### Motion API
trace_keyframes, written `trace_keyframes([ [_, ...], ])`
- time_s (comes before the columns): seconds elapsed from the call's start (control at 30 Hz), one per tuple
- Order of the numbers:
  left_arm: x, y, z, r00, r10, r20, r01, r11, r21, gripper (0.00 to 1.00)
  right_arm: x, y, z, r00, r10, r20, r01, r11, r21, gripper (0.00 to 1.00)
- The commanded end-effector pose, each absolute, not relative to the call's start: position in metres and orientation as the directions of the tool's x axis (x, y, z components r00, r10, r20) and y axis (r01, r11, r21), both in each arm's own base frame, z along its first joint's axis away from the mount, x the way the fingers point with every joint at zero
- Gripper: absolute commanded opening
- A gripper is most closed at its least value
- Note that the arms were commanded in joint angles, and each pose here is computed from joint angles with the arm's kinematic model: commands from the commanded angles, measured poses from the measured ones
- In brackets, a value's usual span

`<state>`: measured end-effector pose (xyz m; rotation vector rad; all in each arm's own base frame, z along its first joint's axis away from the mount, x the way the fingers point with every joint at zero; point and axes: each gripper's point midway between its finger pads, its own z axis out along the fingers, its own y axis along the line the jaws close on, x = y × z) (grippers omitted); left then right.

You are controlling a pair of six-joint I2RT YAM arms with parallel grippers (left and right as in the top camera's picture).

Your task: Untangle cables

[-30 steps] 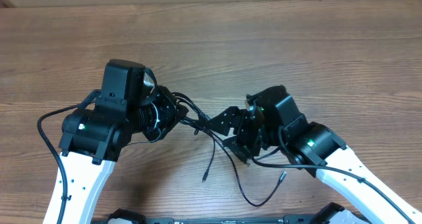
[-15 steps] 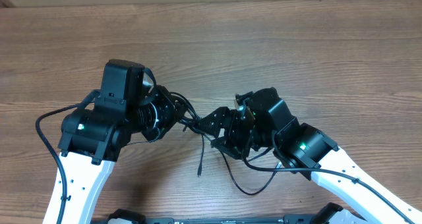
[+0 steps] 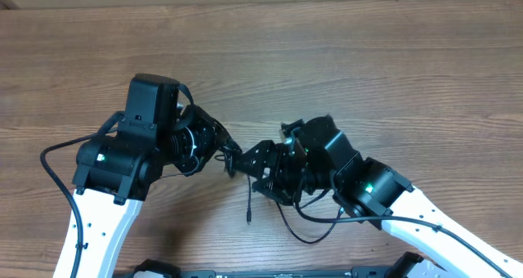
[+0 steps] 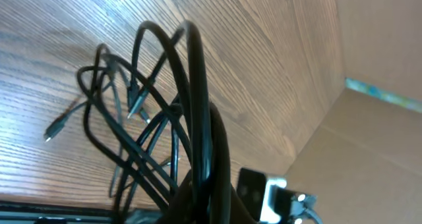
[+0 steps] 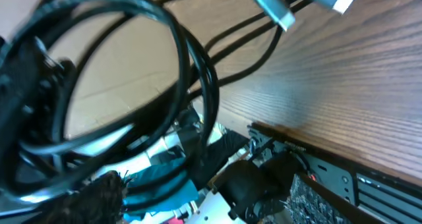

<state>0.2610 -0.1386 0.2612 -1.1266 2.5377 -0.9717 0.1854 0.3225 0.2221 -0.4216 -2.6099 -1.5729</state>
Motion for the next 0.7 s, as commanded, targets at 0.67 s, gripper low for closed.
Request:
trace_keyframes([
  [0.67,0.253,-0.154,0.269,-0.784,-0.619,0.05,-0.486,0.56,-0.671,0.04,0.212,0.324,0.216,-0.934,0.322,0.154,0.29,0.433,0.854,0.86],
])
